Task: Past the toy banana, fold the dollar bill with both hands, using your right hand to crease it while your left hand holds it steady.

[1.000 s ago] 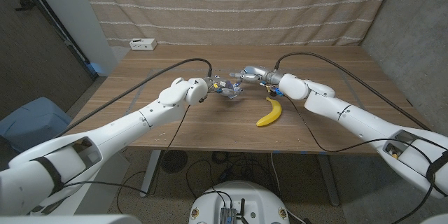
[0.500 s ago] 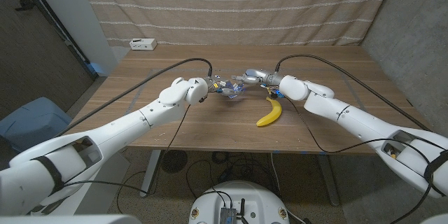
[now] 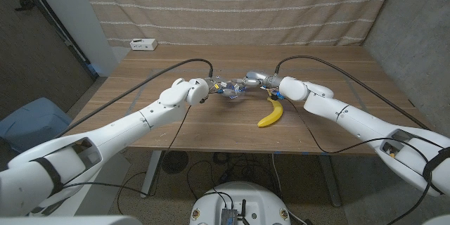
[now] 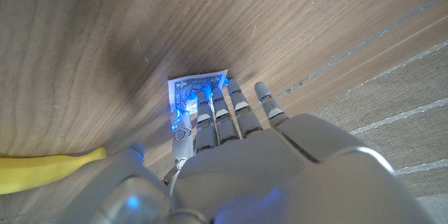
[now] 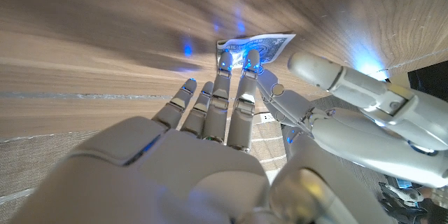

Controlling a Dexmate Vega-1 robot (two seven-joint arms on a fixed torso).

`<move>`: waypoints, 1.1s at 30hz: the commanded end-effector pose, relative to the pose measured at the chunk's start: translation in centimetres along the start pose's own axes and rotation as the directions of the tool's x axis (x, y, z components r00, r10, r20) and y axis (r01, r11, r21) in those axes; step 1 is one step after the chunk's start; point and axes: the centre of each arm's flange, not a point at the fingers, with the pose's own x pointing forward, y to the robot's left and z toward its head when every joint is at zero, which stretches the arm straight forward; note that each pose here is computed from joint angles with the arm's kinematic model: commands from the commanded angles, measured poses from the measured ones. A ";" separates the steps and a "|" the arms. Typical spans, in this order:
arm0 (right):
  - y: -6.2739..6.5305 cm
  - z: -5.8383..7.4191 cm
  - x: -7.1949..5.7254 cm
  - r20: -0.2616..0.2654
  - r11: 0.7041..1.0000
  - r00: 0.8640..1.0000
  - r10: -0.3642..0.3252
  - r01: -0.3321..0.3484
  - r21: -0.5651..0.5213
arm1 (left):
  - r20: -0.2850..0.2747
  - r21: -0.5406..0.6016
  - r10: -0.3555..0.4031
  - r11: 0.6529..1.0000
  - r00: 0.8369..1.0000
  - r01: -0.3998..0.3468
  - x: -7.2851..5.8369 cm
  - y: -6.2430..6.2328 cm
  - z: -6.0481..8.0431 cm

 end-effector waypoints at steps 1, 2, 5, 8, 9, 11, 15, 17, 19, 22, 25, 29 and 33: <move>0.6 -0.2 0.0 -0.014 1.000 1.000 0.025 -0.024 0.014 | -0.001 0.004 0.003 1.000 1.000 -0.002 -0.4 0.1 0.1; 0.5 -0.2 0.0 -0.015 1.000 1.000 0.023 -0.023 0.014 | -0.001 0.004 0.003 1.000 1.000 -0.003 -0.4 0.1 0.1; 0.5 -0.1 0.0 -0.013 1.000 1.000 0.022 -0.022 0.018 | -0.001 0.004 0.004 1.000 1.000 -0.004 -0.5 0.1 0.2; 0.4 0.0 -0.1 -0.007 1.000 1.000 0.016 -0.016 0.023 | -0.002 0.003 0.007 1.000 1.000 -0.007 -0.6 0.1 0.2; 0.4 0.0 -0.2 -0.008 1.000 1.000 0.015 -0.015 0.024 | -0.003 0.003 0.006 1.000 1.000 -0.006 -0.7 0.1 0.2; 0.2 0.0 -0.3 -0.005 0.999 1.000 0.010 -0.010 0.033 | -0.003 0.004 0.009 1.000 1.000 -0.009 -0.8 0.1 0.3; -0.1 0.1 -0.7 0.008 0.999 1.000 -0.010 0.010 0.053 | -0.006 0.004 0.013 1.000 1.000 -0.013 -0.9 0.1 0.3; -0.3 0.2 -0.9 0.019 0.998 0.999 -0.031 0.030 0.061 | -0.006 0.004 0.016 1.000 1.000 -0.016 -1.0 0.1 0.4; -0.5 0.3 -1.2 0.031 0.996 0.998 -0.050 0.047 0.075 | -0.007 0.007 0.018 1.000 1.000 -0.018 -1.1 0.1 0.4; -0.8 0.3 -1.7 0.050 0.992 0.995 -0.088 0.083 0.094 | -0.008 0.006 0.020 1.000 1.000 -0.020 -1.2 0.1 0.5; -1.0 0.3 -2.1 0.068 0.986 0.989 -0.129 0.121 0.113 | -0.010 0.007 0.026 1.000 1.000 -0.026 -1.4 0.1 0.5; -1.4 0.3 -2.6 0.076 0.980 0.984 -0.163 0.153 0.129 | -0.009 0.008 0.040 0.999 0.999 -0.040 -1.6 0.2 0.6; -1.7 -0.1 -3.0 0.068 0.972 0.979 -0.192 0.180 0.151 | -0.012 0.009 0.084 0.996 0.996 -0.084 -2.0 0.4 0.5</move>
